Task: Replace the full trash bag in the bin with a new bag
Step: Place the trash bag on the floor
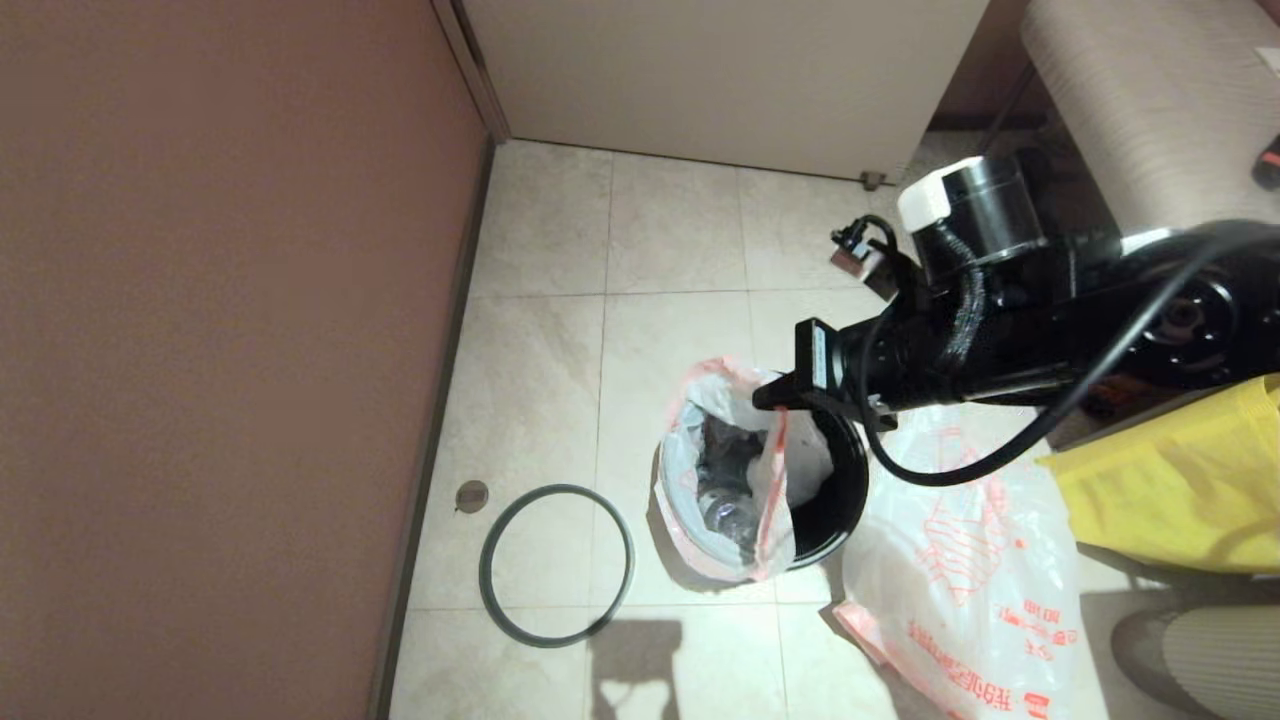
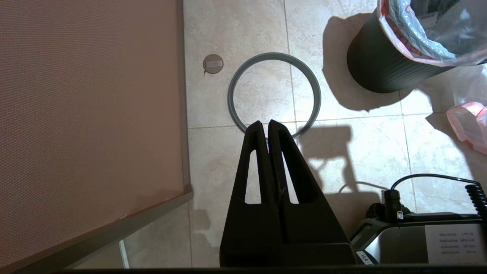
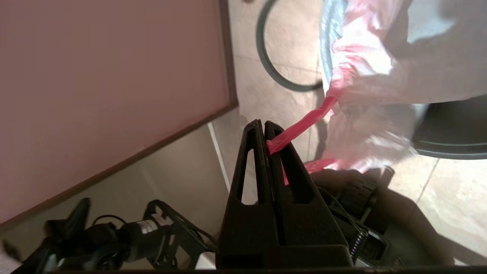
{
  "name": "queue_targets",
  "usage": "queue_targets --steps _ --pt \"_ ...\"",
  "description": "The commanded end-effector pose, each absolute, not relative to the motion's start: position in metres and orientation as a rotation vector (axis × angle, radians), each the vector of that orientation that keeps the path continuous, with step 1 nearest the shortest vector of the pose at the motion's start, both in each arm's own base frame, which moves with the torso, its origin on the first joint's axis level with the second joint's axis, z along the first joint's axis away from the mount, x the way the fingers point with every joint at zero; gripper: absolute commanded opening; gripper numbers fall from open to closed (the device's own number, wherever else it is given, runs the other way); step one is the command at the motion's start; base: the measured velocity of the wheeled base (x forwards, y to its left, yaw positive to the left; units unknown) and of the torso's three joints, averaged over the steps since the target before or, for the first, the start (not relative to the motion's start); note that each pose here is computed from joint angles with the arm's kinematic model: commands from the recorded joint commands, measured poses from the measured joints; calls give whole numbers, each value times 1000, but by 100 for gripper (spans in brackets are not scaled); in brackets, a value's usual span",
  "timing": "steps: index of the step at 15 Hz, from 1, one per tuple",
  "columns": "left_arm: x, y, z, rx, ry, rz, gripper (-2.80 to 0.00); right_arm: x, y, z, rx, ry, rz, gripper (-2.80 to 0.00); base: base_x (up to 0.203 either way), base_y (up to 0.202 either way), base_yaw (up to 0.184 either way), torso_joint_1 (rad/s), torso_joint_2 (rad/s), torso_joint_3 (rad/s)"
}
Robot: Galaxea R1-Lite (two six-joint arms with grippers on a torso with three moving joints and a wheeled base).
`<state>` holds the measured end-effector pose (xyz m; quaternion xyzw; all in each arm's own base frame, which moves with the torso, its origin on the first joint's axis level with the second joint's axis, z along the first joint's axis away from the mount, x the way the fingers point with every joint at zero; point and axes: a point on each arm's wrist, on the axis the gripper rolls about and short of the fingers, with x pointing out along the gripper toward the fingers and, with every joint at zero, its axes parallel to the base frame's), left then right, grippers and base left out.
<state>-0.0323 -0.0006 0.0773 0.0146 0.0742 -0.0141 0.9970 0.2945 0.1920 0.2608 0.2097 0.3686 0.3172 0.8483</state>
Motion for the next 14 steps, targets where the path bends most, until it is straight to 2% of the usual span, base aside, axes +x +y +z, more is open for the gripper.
queue_targets --steps 1,9,14 --pt "-32 -1 77 29 151 -28 -280 271 178 294 456 691 704 -280 0 0 0 0 0 0" --pt "-32 -1 77 30 153 -28 -280 182 127 385 455 394 812 -280 0 0 0 0 0 0" --pt "-32 -1 77 29 151 -28 -280 178 139 424 442 294 902 -280 0 0 0 0 0 0"
